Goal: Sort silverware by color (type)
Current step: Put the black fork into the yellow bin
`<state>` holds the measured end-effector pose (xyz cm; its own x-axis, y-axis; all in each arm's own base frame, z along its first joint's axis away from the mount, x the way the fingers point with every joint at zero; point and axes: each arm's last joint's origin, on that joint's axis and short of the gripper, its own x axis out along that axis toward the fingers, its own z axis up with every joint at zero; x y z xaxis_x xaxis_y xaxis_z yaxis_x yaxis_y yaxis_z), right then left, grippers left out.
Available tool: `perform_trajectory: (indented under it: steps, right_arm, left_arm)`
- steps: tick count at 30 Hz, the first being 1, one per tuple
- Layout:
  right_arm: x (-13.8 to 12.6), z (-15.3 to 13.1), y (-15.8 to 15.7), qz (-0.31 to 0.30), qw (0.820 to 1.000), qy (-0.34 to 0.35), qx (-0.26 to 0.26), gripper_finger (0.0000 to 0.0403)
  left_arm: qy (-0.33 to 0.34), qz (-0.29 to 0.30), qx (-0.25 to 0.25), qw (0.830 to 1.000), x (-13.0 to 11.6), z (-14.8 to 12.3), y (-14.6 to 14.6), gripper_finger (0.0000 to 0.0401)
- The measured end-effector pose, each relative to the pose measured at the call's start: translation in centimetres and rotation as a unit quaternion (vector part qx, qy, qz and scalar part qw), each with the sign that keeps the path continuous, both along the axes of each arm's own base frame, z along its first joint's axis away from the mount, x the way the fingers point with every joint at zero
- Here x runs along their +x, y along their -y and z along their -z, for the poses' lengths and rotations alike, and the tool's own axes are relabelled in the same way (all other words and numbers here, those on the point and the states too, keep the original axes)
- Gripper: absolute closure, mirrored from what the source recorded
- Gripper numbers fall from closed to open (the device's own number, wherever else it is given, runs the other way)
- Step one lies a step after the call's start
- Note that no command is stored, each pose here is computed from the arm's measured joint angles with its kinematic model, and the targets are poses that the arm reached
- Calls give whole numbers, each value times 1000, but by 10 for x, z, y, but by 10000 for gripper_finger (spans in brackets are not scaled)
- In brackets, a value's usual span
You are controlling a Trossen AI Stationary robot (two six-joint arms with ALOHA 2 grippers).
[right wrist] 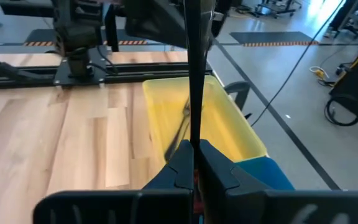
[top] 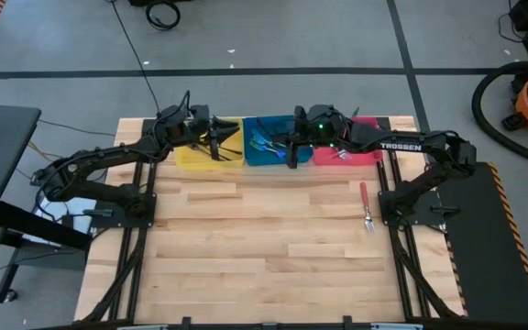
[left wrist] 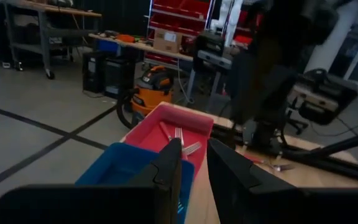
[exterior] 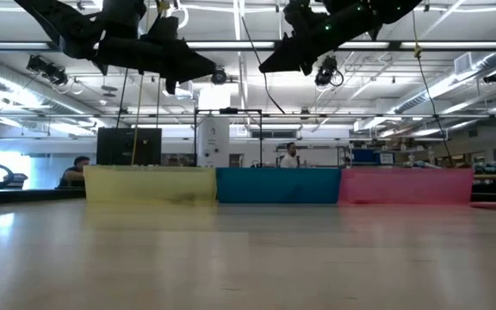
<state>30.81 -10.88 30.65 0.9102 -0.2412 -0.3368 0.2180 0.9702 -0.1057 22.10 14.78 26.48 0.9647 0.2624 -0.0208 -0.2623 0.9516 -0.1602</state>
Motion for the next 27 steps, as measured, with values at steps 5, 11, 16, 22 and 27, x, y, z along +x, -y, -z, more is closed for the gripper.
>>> perform_trajectory:
  steps: [5,11,16,22,27]
  right_arm:
    - [2,1,-6,-9,1000,-6,2,393]
    - [2,1,-9,-12,1000,-7,6,393]
    - [3,1,-10,-12,1000,-6,7,393]
    - [4,1,-15,-20,1000,-6,9,393]
    - [5,2,-18,-26,1000,-7,7,393]
  left_arm:
    - [6,7,-13,1000,2,-1,4,323]
    - [12,17,-35,999,8,-1,12,323]
    - [0,39,13,999,14,-1,23,323]
    - [-1,53,19,998,20,-1,34,323]
    - [-9,58,-5,998,21,2,37,323]
